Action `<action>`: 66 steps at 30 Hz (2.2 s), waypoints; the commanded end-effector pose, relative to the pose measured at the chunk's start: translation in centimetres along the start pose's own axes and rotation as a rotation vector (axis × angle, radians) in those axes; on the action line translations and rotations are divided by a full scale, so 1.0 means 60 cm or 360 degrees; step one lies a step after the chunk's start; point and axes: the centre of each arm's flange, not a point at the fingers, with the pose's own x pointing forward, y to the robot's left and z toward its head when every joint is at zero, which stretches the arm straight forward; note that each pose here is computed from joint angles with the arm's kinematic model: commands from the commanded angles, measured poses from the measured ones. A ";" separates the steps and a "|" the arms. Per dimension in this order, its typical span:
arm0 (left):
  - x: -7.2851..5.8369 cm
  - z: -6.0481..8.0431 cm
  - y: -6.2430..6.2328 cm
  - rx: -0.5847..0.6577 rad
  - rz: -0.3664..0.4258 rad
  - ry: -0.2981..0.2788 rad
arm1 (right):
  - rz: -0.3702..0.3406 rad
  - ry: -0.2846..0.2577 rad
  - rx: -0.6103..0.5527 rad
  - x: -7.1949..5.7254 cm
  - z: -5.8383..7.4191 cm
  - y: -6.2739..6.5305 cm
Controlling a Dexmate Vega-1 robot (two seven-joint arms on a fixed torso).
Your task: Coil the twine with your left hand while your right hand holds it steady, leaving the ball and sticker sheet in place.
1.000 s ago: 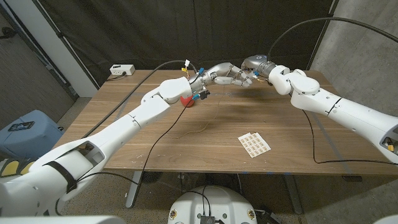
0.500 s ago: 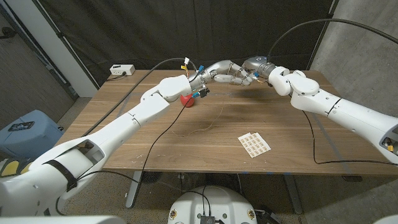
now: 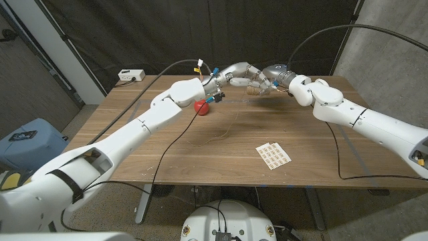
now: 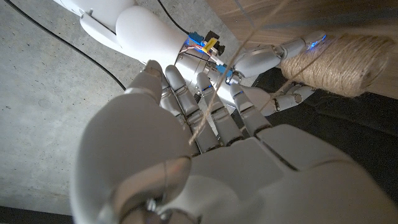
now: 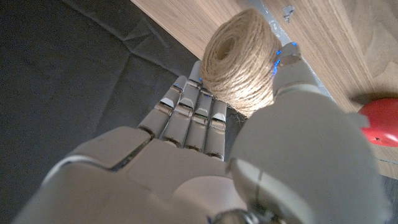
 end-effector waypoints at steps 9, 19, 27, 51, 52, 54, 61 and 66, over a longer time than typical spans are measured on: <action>0.008 0.018 0.011 0.0045 0.0003 -0.0040 | 0.0039 -0.0020 0.0025 -0.022 0.003 0.027; 0.011 0.019 0.013 0.0045 0.0014 -0.0040 | 0.0033 -0.0039 0.0035 -0.036 0.007 0.032; 0.013 0.022 0.018 0.0053 0.0029 -0.0045 | 0.0046 -0.0057 0.0038 -0.041 0.010 0.037; 0.016 0.017 0.030 0.0043 0.0042 -0.0058 | 0.0101 -0.0147 0.0011 -0.063 0.034 0.059; 0.016 0.017 0.032 0.0044 0.0045 -0.0059 | 0.0104 -0.0149 0.0009 -0.063 0.035 0.060; 0.015 0.017 0.034 0.0045 0.0050 -0.0060 | 0.0109 -0.0151 0.0010 -0.062 0.035 0.060; 0.012 0.014 0.038 0.0042 0.0058 -0.0062 | 0.0110 -0.0151 0.0005 -0.060 0.036 0.059; 0.011 0.011 0.040 0.0040 0.0060 -0.0060 | 0.0111 -0.0142 0.0003 -0.058 0.036 0.058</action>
